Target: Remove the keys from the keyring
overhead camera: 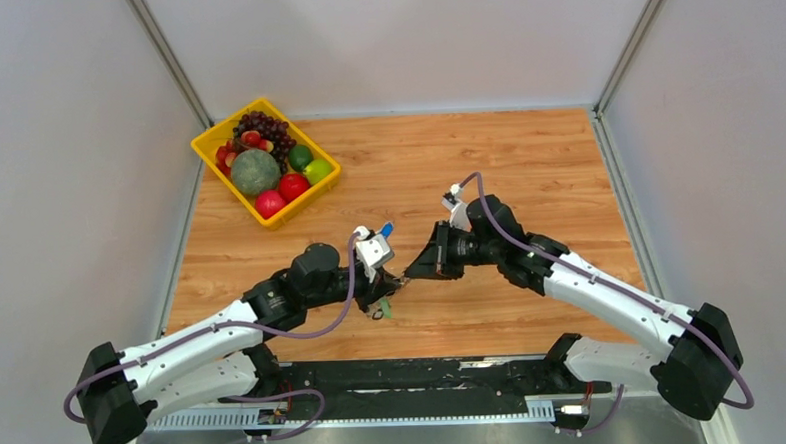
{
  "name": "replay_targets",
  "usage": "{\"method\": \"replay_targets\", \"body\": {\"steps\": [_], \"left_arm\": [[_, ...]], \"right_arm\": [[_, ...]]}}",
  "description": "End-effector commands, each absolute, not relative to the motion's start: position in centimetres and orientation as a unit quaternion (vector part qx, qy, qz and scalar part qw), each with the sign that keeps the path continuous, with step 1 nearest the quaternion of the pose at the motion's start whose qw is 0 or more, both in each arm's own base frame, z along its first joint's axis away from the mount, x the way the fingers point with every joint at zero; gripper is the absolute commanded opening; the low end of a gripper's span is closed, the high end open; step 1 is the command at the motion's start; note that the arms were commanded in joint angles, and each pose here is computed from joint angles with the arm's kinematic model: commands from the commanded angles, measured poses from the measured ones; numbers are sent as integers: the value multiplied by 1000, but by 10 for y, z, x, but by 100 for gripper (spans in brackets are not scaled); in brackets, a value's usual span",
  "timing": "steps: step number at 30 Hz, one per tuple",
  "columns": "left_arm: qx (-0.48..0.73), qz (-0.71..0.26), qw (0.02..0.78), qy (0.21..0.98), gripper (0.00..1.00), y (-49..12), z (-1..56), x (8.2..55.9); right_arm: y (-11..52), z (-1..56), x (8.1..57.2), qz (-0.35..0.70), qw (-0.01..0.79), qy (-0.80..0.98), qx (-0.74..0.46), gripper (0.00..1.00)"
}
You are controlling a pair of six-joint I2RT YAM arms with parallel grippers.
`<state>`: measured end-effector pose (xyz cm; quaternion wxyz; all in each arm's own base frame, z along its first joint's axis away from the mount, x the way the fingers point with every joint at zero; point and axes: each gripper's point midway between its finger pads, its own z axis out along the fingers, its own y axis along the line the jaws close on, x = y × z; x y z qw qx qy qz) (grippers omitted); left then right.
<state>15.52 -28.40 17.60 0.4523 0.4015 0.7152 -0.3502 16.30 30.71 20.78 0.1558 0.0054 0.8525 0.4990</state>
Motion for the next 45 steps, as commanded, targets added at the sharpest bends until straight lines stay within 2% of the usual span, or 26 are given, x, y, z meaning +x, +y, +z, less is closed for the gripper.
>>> {"method": "replay_targets", "body": {"steps": [1,7,15,21,23,26,34,39,45], "left_arm": [[439,-342,508,657,0,-288,196,162],[479,-323,534,617,0,-285,199,160],[501,-289,571,583,0,-281,205,161],[486,-295,571,592,0,-281,204,160],[471,-295,571,605,0,-279,204,163],[441,-296,568,628,0,-276,204,167],[344,-316,563,682,0,-274,209,180],[275,-314,553,721,0,-273,210,193],[232,-334,545,733,0,-278,214,196]], "right_arm": [[315,213,139,526,101,843,-54,0],[316,203,125,526,55,844,-84,0],[317,199,120,521,30,847,-100,0],[315,209,133,521,72,844,-103,32],[310,216,139,522,101,841,-103,39],[301,228,149,517,159,835,-101,43],[274,257,164,525,334,778,-85,43],[275,255,166,535,366,760,-54,40],[296,250,164,514,389,763,-45,34]]}}
